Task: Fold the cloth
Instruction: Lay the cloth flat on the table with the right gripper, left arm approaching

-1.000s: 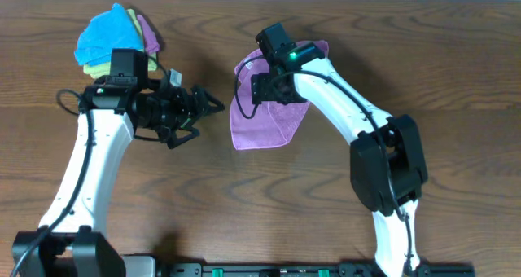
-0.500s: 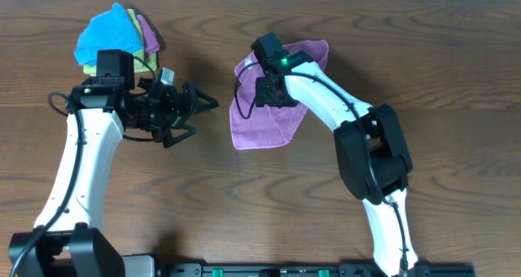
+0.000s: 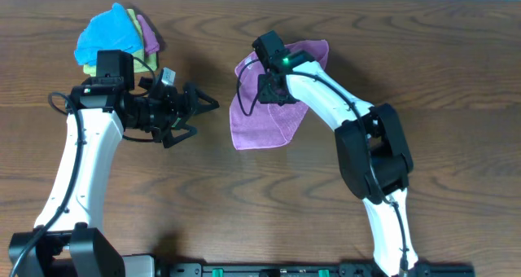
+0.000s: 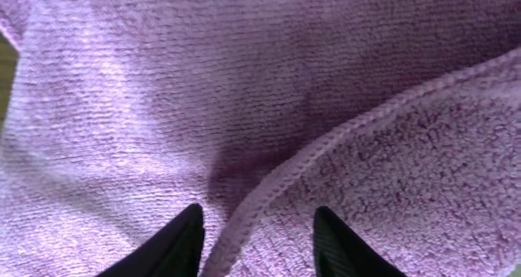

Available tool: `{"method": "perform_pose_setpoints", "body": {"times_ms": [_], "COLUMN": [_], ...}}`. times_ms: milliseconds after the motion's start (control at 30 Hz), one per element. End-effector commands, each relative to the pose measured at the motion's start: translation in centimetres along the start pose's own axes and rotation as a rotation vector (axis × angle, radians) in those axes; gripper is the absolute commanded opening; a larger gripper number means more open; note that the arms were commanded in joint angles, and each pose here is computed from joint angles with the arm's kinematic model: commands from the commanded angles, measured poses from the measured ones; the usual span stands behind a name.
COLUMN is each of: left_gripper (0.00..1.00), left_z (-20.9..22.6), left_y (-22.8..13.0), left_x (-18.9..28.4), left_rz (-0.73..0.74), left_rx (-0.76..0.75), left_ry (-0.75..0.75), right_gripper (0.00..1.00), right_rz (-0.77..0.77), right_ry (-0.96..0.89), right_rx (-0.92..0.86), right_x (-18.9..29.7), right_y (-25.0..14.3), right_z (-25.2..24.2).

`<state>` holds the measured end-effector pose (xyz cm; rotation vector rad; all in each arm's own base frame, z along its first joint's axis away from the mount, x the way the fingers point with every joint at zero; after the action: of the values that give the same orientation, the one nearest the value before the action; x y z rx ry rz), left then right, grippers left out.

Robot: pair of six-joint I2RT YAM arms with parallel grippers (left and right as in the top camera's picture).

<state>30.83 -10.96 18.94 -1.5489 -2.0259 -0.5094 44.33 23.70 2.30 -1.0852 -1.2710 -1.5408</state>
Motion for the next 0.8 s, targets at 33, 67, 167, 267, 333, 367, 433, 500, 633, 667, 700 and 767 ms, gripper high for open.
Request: {"method": "perform_pose_setpoints", "body": {"times_ms": [33,67,167,267,333,367,433,500,633,667,700,767], "left_gripper": [0.95,0.95,0.95,0.95,0.95,0.96,0.95,0.95,0.95,0.95,0.95,0.95], "left_z": [-0.6,-0.6,-0.5,-0.5,-0.6,-0.5,-0.5,-0.5,-0.5,-0.5,-0.5,-0.6], "left_y": [0.2,0.2,0.2,0.2,0.2,0.2,0.2,0.2,0.2,0.2,0.2,0.2], "left_x": [0.4,0.4,0.4,0.4,0.4,0.4,0.4,0.4,0.4,0.4,0.4,0.4], "left_rz": [-0.01,-0.01,-0.009,-0.009,-0.01,-0.009,-0.01,-0.01,-0.01,-0.01,-0.009,-0.008], "left_rx": [-0.026,-0.026,-0.026,-0.026,-0.026,-0.026,-0.029,-0.038,-0.04,-0.04,-0.04,-0.041], "left_ry": [-0.013,-0.013,-0.013,-0.013,-0.013,-0.013,-0.013,-0.013,-0.013,-0.013,-0.013,-0.013], "right_gripper": [0.38,0.37,0.37,0.3,0.19,0.15,0.01,0.01,0.01,0.01,0.01,0.02], "right_rz": [-0.006,-0.006,0.012,0.044,0.04,0.036,0.026,0.007,-0.04,-0.053,-0.067,-0.08], "right_ry": [-0.012,-0.011,-0.01,-0.006,-0.012,-0.016,-0.025,-0.051,-0.13,-0.147,-0.165,-0.186], "right_rx": [-0.022,-0.027,-0.025,-0.023,-0.021,-0.02,-0.02,-0.019,-0.016,-0.015,-0.015,-0.014], "right_x": [-0.1,-0.1,-0.6,-1.5,-1.5,-1.5,-1.0,-0.1,3.9,5.1,6.4,8.4], "right_y": [0.2,0.2,-0.2,-1.0,-0.9,-0.9,-0.7,-0.4,0.3,0.4,0.5,0.5], "right_z": [-0.2,-0.1,-0.1,-0.1,-0.1,-0.1,-0.3,-0.8,-2.5,-2.9,-3.4,-4.0]}}
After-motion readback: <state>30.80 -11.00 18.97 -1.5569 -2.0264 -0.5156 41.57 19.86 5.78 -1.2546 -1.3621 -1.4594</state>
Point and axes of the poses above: each gripper's point midway between its finger pads, its own x axis back along the fingers, its own z axis along the line the jaws close on, y = z × x, the point moved 1 cm from there along x, back along the fingers, and after that the axes turned 6 degrees about -x, right-handed, at the moved point
